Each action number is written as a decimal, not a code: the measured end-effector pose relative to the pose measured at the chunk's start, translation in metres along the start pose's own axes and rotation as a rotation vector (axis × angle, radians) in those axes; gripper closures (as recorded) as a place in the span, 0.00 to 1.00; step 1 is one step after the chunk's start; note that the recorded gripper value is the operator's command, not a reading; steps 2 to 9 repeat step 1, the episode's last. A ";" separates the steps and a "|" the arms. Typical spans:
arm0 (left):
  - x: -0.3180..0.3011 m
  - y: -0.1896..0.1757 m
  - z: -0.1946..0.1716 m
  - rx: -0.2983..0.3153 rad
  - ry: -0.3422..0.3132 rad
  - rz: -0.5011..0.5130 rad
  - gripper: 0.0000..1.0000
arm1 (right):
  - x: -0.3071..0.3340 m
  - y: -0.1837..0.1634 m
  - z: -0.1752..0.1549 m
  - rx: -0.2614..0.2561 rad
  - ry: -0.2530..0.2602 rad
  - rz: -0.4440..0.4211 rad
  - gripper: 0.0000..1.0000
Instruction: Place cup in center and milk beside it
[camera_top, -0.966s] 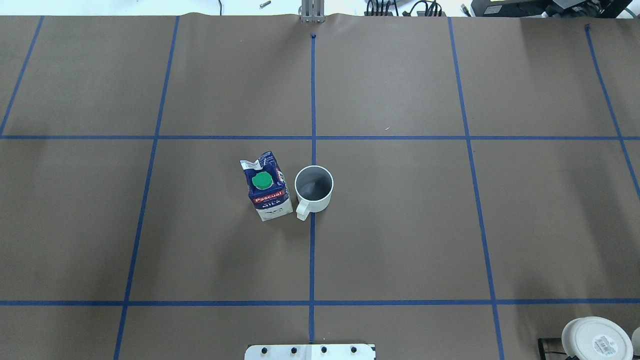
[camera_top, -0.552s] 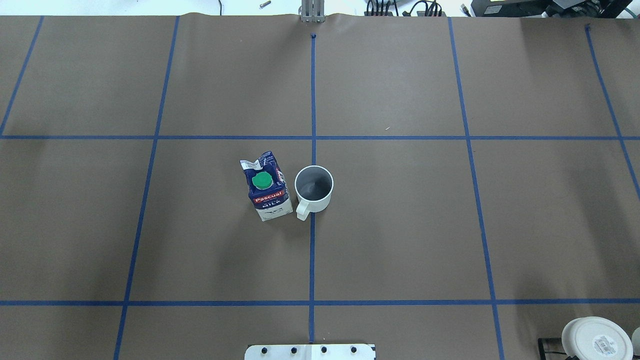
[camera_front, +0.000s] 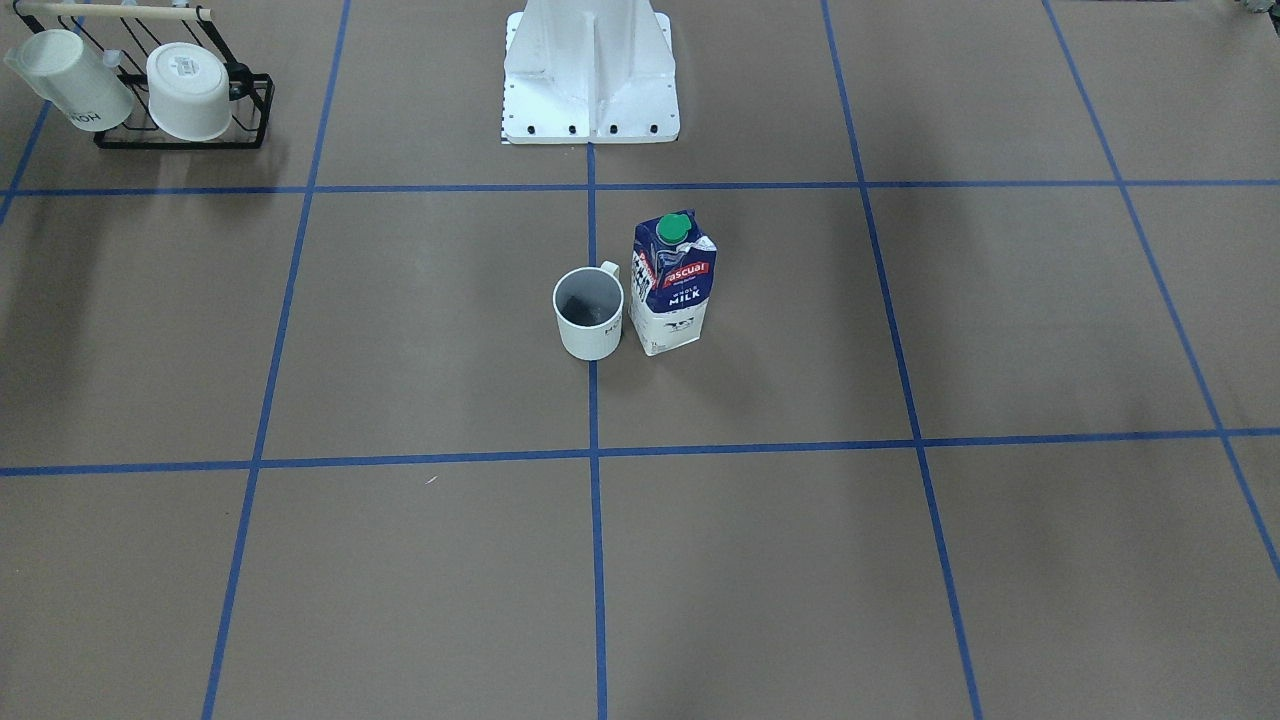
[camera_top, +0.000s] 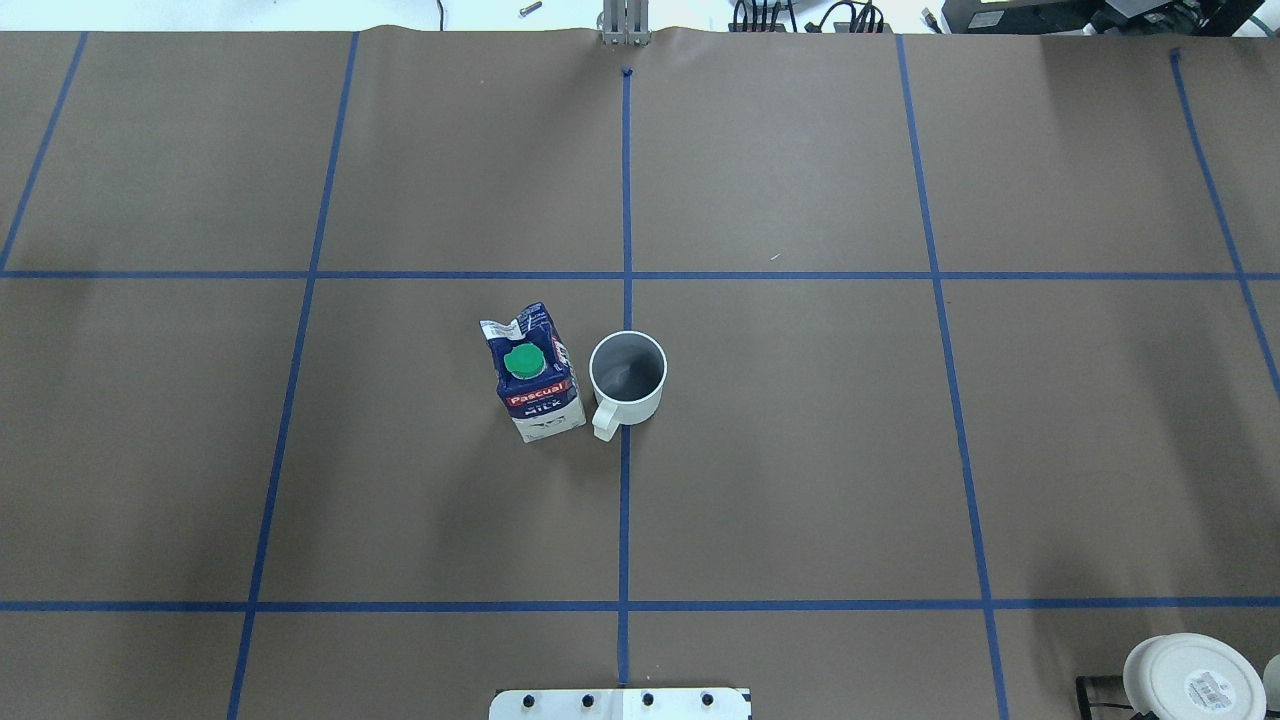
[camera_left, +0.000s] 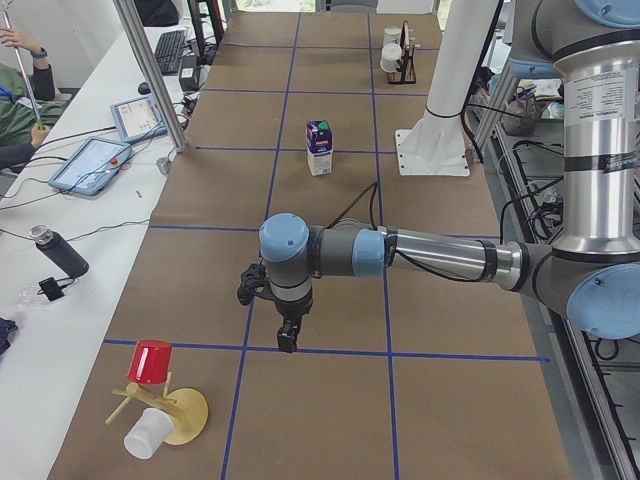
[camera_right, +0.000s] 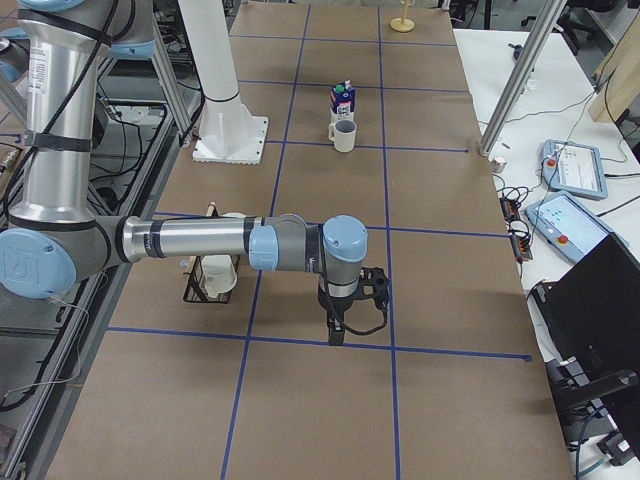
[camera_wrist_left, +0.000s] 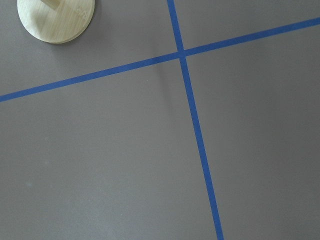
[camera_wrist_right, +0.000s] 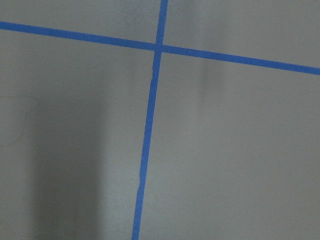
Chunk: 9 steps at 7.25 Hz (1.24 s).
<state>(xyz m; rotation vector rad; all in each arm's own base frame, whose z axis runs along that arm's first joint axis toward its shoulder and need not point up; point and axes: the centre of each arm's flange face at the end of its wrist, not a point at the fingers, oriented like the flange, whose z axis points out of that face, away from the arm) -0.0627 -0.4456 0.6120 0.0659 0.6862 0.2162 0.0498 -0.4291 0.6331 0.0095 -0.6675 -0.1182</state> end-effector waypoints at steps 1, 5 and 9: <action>0.001 0.000 -0.001 0.004 0.003 0.003 0.01 | 0.000 0.000 0.000 0.000 0.000 0.000 0.00; 0.001 0.000 -0.001 0.004 0.003 0.003 0.01 | 0.000 0.000 0.000 0.000 0.000 0.000 0.00; 0.001 0.000 -0.001 0.004 0.003 0.003 0.01 | 0.000 0.000 0.000 0.000 0.000 0.000 0.00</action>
